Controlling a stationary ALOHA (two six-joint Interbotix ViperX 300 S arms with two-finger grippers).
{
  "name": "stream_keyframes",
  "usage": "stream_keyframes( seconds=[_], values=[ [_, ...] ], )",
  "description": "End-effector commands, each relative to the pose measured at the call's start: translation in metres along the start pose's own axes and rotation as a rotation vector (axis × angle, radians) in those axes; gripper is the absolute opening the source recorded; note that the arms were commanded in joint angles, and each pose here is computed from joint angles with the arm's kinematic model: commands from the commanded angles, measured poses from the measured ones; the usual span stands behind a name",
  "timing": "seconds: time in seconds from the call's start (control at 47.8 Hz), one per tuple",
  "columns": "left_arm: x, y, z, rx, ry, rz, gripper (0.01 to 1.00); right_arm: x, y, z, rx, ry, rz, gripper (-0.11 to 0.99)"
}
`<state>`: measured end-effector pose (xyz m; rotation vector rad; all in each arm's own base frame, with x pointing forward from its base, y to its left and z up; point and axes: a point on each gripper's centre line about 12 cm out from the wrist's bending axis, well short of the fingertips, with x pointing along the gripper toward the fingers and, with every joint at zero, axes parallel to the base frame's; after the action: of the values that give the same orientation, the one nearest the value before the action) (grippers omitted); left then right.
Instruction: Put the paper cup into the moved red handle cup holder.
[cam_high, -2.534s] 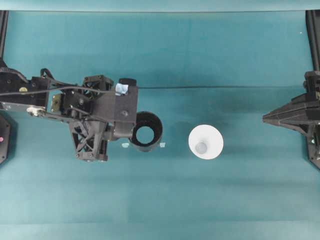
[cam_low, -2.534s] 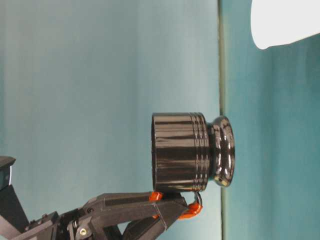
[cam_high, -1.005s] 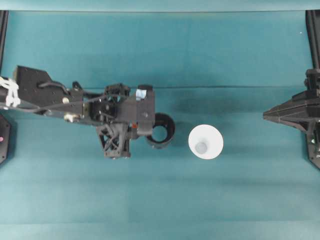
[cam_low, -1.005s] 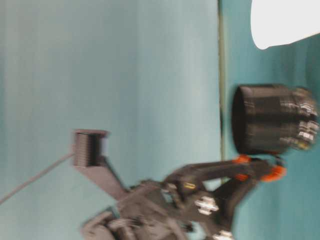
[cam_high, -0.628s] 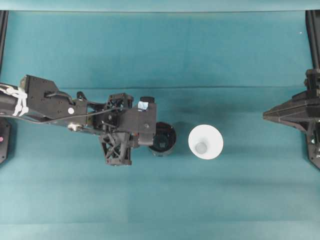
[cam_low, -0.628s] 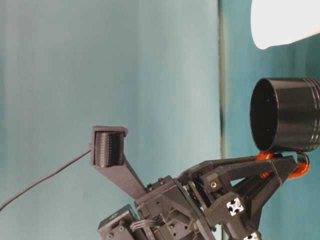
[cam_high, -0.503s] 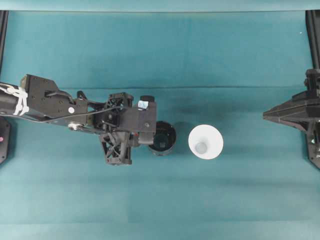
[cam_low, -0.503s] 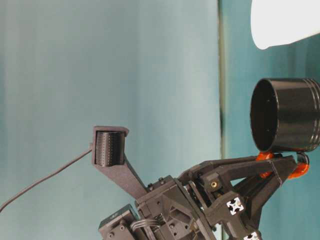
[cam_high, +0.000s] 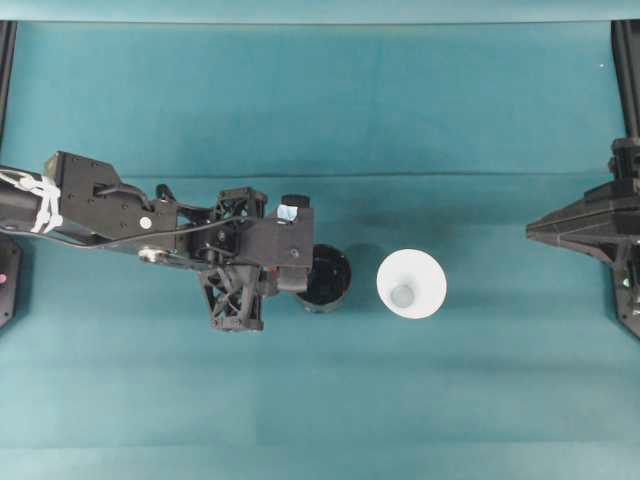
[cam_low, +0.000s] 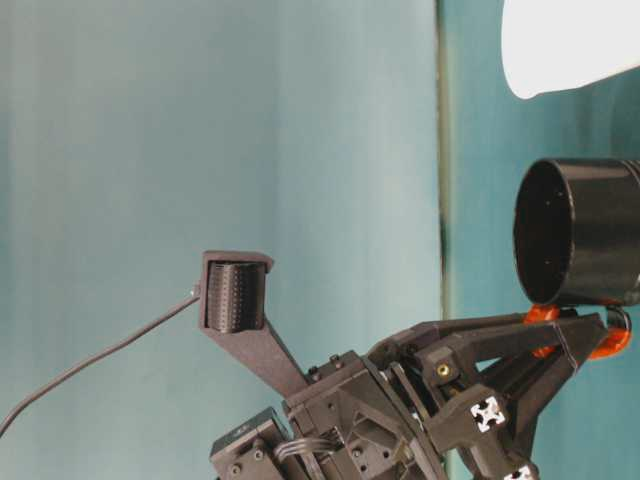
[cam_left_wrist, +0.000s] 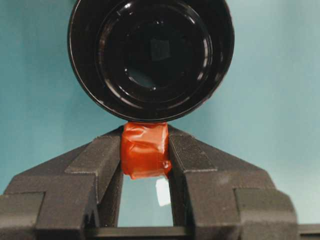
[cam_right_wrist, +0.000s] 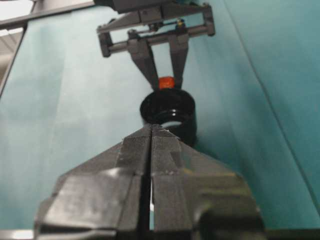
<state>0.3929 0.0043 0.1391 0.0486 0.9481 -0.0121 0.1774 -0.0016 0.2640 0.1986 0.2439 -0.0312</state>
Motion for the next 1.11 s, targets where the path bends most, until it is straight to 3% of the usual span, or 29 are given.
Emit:
stream_keyframes(
  seconds=[0.0,0.251,0.398,0.482,0.607,0.838,1.089],
  values=[
    [-0.003,0.0005,0.007,0.004,-0.029,0.002,0.284,0.001,0.0001,0.003,0.008,-0.007,-0.002,-0.1],
    [-0.004,0.0005,0.009,0.0,-0.04,0.003,0.317,0.001,0.0,0.003,0.008,-0.005,-0.002,-0.1],
    [-0.003,0.0005,0.008,0.007,-0.037,0.003,0.756,0.001,0.0001,0.003,0.008,-0.007,-0.002,-0.1],
    [-0.003,0.0004,0.007,0.007,-0.035,0.002,0.921,0.0,0.0002,0.004,0.008,-0.01,-0.001,-0.1],
    [-0.003,0.0004,0.008,0.008,-0.038,0.002,0.854,0.001,0.0001,0.004,0.008,-0.008,-0.002,-0.1],
    [-0.007,0.0007,0.01,0.013,-0.037,0.003,0.873,0.001,0.0003,0.003,0.011,0.004,-0.002,-0.1],
    [-0.069,0.002,0.022,0.014,-0.09,0.009,0.873,-0.001,-0.0012,-0.005,0.024,0.074,-0.015,-0.1]
  ],
)
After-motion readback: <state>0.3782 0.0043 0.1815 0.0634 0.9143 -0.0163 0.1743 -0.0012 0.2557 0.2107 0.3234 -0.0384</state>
